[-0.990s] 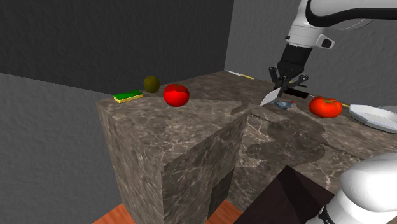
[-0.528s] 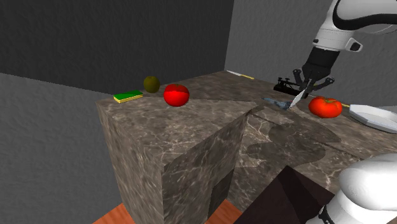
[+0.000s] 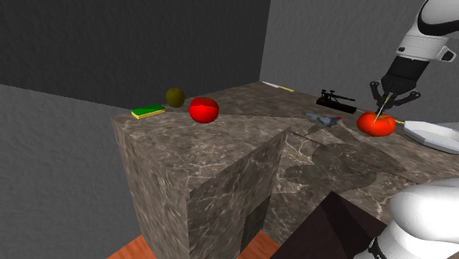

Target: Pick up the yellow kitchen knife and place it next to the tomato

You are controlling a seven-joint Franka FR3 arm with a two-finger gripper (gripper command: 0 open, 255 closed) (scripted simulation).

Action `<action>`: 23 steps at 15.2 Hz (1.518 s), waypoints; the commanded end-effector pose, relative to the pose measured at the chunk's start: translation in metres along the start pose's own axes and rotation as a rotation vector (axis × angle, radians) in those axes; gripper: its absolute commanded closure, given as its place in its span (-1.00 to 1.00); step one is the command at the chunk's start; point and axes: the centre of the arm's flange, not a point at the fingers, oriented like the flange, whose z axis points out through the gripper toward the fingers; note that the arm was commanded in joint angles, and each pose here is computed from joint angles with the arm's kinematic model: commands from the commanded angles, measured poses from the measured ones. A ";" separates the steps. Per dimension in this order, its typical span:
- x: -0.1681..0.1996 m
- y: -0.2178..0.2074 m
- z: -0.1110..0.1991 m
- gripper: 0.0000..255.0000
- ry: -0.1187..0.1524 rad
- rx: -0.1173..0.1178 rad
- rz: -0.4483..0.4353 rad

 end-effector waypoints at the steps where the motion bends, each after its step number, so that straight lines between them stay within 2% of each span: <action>1: 0.020 0.020 -0.002 1.00 0.000 -0.001 -0.001; 22: 0.221 0.218 -0.018 1.00 0.000 -0.001 -0.001; 23: 0.221 0.218 -0.013 1.00 0.000 -0.001 -0.001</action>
